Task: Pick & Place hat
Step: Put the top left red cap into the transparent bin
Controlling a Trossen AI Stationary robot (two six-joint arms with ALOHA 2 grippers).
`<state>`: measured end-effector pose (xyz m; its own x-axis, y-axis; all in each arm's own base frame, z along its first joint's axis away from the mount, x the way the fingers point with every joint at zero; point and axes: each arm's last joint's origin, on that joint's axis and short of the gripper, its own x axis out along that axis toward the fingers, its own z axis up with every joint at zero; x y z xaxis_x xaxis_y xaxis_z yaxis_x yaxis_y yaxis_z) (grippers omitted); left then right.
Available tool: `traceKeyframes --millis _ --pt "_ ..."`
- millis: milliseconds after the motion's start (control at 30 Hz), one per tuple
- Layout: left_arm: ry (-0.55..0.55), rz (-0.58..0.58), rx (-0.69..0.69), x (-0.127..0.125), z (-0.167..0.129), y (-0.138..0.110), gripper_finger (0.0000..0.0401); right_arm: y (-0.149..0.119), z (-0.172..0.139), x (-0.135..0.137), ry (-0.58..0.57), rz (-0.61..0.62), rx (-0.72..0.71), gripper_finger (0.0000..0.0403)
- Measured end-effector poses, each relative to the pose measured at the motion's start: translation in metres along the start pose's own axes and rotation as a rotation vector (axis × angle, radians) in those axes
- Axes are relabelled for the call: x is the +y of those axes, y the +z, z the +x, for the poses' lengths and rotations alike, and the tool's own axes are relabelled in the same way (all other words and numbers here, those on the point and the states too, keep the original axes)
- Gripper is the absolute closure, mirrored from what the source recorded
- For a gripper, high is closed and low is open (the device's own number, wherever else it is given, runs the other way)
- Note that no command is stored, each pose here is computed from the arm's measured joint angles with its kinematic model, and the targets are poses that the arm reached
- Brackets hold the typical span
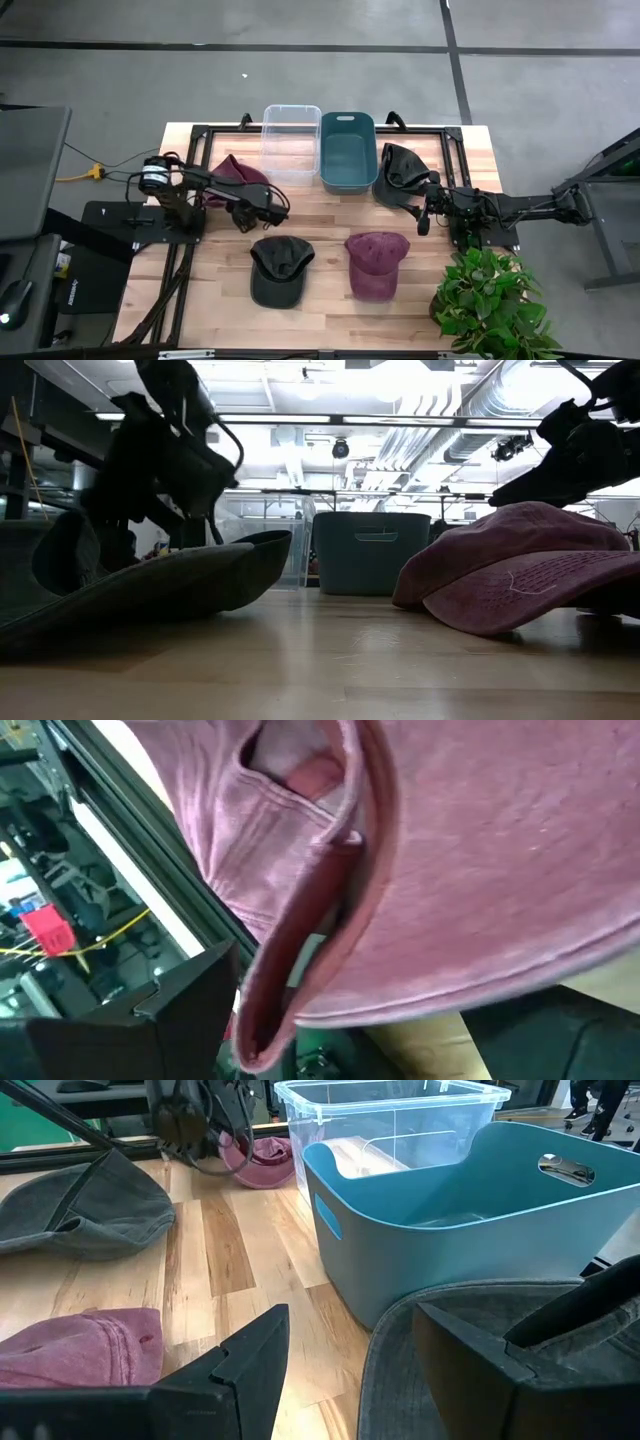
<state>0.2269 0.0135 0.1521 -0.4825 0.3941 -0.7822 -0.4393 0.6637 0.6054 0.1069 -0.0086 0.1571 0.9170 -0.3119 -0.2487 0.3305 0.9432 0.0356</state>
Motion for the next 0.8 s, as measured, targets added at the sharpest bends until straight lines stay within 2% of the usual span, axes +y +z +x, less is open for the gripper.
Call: traceKeyframes --millis 133,233,400,633,800 --pt "-0.024 -0.011 -0.046 0.013 -0.003 -0.011 0.0062 0.000 0.000 0.000 0.000 0.000 0.000 0.0194" --pt "-0.081 -0.019 -0.055 0.021 -0.002 -0.016 0.0062 0.000 0.000 0.000 -0.001 0.000 0.000 0.0194" --pt "-0.153 -0.066 -0.056 0.036 -0.004 -0.015 0.0062 0.000 0.000 0.000 0.000 0.000 0.000 0.0194" --pt "-0.272 -0.125 0.025 0.051 0.006 -0.003 0.0062 0.000 0.000 0.000 -0.001 0.000 0.000 0.0194" --pt "-0.293 -0.139 0.053 0.054 0.014 -0.001 0.0062 0.000 0.000 0.000 0.000 0.000 0.000 0.0194"
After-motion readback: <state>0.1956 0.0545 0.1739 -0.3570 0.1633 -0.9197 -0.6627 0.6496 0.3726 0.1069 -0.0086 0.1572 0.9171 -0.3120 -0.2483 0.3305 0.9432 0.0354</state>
